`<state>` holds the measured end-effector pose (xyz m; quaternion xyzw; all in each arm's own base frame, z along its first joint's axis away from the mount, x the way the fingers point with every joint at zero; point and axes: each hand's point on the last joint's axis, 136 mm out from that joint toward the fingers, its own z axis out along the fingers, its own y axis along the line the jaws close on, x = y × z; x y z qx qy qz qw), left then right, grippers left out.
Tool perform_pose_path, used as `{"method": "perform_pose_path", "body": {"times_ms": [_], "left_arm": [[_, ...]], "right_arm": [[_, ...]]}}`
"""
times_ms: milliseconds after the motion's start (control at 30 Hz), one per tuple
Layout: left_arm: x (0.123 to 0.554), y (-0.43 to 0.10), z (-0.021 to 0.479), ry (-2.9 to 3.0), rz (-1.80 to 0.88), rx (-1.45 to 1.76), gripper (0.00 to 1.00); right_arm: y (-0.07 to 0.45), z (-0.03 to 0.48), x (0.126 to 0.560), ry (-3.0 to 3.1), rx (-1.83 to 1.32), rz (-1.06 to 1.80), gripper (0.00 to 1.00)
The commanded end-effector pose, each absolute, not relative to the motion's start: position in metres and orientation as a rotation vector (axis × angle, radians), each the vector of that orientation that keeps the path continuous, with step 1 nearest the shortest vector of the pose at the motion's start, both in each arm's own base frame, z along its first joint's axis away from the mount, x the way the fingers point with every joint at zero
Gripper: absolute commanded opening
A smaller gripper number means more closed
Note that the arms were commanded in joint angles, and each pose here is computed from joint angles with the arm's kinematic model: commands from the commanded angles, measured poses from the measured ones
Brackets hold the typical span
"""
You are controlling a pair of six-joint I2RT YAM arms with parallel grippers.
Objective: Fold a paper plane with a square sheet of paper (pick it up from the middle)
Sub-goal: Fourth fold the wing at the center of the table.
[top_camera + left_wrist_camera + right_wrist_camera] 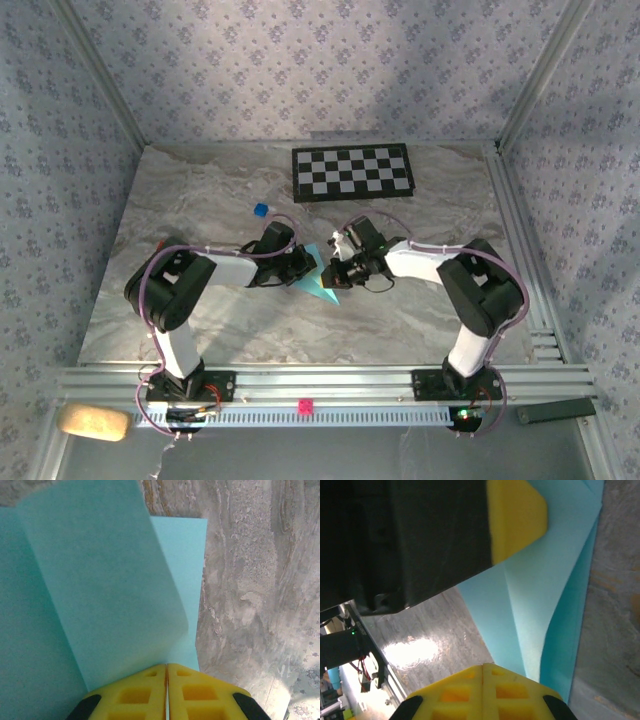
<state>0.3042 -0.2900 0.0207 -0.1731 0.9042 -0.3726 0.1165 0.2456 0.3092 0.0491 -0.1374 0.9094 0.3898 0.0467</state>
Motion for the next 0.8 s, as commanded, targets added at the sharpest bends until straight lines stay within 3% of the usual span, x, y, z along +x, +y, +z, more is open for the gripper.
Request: {"method": "perform_pose_path", "body": {"times_ms": [0,767], "left_arm": [[0.29,-0.27,-0.014,2.746,-0.938,-0.567,0.09],[0.292,-0.271,-0.01,2.739,-0.941,-0.551,0.1]], "right_arm": [[0.311,0.043,0.253,2.806,-0.377,1.148,0.03],[0.288,0.007,0.238,2.913,-0.275,1.073,0.03]]}}
